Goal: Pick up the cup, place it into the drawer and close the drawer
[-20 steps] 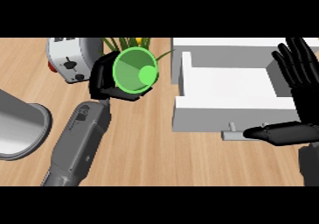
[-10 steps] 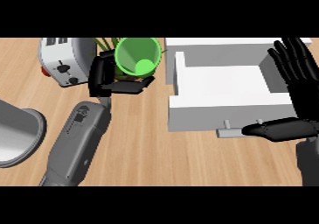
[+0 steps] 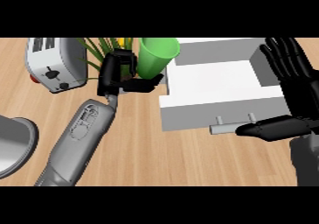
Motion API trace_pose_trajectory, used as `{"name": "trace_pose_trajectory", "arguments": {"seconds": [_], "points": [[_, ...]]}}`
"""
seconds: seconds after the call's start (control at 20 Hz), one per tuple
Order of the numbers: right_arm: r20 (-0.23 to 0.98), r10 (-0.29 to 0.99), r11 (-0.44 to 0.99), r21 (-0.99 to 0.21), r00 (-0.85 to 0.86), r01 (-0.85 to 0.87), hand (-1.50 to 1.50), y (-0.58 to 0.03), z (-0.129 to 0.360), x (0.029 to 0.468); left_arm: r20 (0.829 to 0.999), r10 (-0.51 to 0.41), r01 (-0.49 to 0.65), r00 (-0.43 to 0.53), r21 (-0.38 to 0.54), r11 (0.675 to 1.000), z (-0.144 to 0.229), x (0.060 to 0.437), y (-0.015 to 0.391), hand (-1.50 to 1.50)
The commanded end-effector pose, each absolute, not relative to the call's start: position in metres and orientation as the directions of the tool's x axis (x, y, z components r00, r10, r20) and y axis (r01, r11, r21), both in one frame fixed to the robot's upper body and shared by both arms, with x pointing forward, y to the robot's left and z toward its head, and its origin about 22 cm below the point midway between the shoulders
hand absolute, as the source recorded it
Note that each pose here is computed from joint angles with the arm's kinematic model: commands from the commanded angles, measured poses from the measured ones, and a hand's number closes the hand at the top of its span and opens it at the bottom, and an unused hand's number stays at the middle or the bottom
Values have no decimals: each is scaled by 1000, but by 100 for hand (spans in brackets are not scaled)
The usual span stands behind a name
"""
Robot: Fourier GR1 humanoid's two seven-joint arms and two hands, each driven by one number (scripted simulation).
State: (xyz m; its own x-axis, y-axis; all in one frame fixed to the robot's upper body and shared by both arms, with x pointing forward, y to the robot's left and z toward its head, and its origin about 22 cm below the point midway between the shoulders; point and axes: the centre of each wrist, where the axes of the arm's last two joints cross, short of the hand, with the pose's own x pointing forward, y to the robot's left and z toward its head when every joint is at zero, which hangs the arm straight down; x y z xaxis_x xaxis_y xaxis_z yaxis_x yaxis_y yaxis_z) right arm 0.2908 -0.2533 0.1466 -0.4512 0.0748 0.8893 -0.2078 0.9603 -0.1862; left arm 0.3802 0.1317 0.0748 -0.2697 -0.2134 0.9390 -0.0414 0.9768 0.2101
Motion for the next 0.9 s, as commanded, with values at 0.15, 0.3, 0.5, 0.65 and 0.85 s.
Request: {"name": "trace_pose_trajectory", "arguments": {"seconds": [0.15, 0.3, 0.5, 0.65, 0.85], "points": [[877, 60, 953, -192, -476, -235, -150, -247, 152, 296, 929, -288, 190, -232, 333, 923, 100, 385, 56, 150], [875, 22, 944, -177, -484, -277, -150, -238, 152, 299, 924, -313, 203, -220, 358, 912, 99, 382, 48, -150], [872, 5, 917, -199, -490, -345, -150, -234, 158, 300, 947, -230, 203, -226, 277, 939, 107, 387, 44, -150], [878, -94, 859, -167, -469, -484, -150, -212, 160, 300, 970, -118, 218, -214, 165, 962, 117, 390, 39, -150], [891, -141, 725, -203, -431, -658, 150, -197, 155, 298, 959, 18, 262, -282, 59, 963, 126, 394, 41, -150]]}}
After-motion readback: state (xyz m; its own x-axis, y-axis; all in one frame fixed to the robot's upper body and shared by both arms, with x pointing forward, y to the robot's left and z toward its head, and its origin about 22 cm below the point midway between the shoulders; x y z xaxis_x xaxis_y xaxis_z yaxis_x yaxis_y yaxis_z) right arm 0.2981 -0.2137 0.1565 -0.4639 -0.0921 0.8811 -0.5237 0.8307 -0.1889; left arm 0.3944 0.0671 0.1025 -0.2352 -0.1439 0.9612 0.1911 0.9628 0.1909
